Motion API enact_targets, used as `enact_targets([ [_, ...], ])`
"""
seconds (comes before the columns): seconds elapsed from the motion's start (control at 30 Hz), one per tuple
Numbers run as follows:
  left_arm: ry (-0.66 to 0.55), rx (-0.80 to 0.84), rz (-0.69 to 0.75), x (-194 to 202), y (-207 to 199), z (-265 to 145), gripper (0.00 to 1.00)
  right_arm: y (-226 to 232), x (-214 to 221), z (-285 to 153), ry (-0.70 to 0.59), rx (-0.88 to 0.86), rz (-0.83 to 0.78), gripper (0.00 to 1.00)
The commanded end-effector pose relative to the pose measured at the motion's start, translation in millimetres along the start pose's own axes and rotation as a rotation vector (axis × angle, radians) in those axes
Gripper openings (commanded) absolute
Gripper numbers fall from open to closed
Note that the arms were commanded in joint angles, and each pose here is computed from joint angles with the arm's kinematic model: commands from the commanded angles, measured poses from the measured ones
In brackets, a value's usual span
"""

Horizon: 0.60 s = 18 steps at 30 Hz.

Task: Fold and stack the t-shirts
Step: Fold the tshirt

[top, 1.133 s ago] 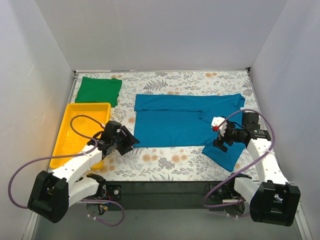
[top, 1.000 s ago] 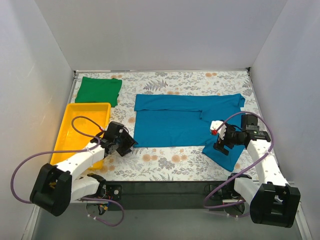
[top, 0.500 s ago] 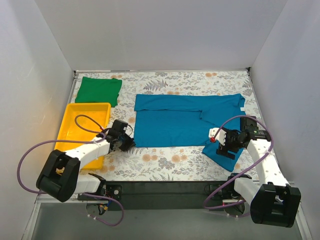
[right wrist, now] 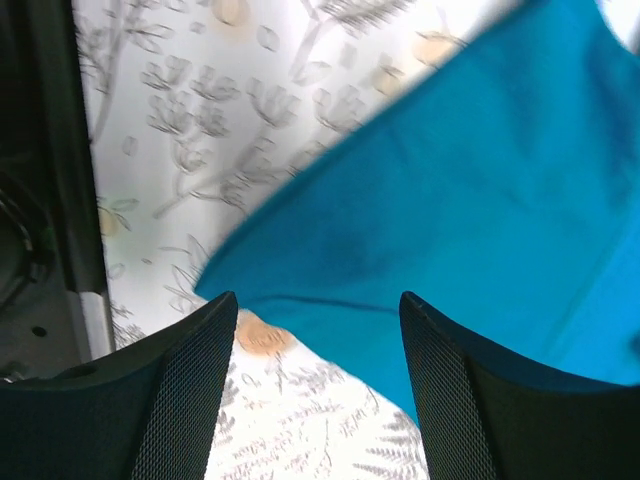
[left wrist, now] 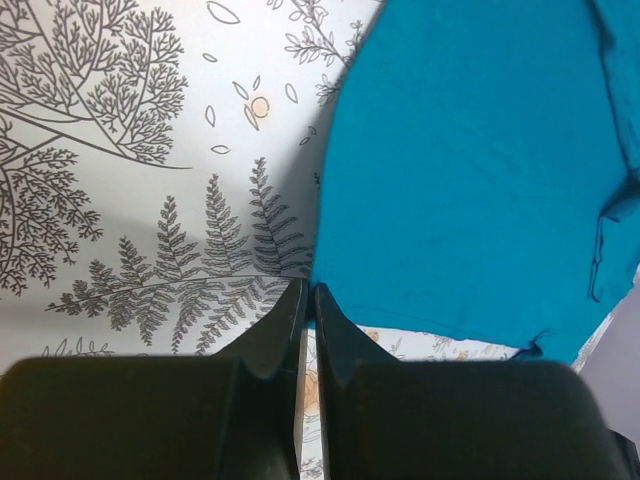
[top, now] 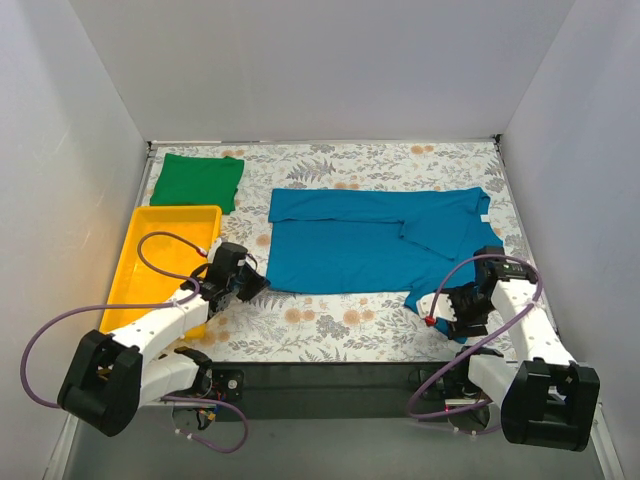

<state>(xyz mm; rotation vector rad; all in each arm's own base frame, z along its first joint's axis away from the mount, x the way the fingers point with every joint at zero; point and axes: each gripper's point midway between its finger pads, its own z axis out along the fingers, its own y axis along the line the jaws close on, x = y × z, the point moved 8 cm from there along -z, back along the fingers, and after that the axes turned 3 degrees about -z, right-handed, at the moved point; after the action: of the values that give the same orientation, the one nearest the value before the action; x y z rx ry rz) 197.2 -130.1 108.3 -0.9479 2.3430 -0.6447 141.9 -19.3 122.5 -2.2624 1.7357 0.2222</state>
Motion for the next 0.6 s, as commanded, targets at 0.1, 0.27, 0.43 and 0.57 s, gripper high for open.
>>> enact_targets([
  [0.1,0.008,0.029,0.050,3.0,2.3,1.4,0.00,10.3,-4.4,18.1,0.001,-0.104,-0.131,0.69],
  [0.27,0.019,0.039,0.047,4.9,2.9,3.8,0.00,21.8,-0.4,24.7,0.053,-0.140,-0.203,0.59],
  [0.43,0.026,0.040,0.050,5.8,3.7,4.1,0.00,23.7,-1.4,28.9,0.041,-0.116,-0.183,0.50],
  [0.57,0.019,0.044,0.051,5.1,3.5,3.0,0.00,21.7,-2.5,24.3,0.050,-0.082,-0.168,0.46],
])
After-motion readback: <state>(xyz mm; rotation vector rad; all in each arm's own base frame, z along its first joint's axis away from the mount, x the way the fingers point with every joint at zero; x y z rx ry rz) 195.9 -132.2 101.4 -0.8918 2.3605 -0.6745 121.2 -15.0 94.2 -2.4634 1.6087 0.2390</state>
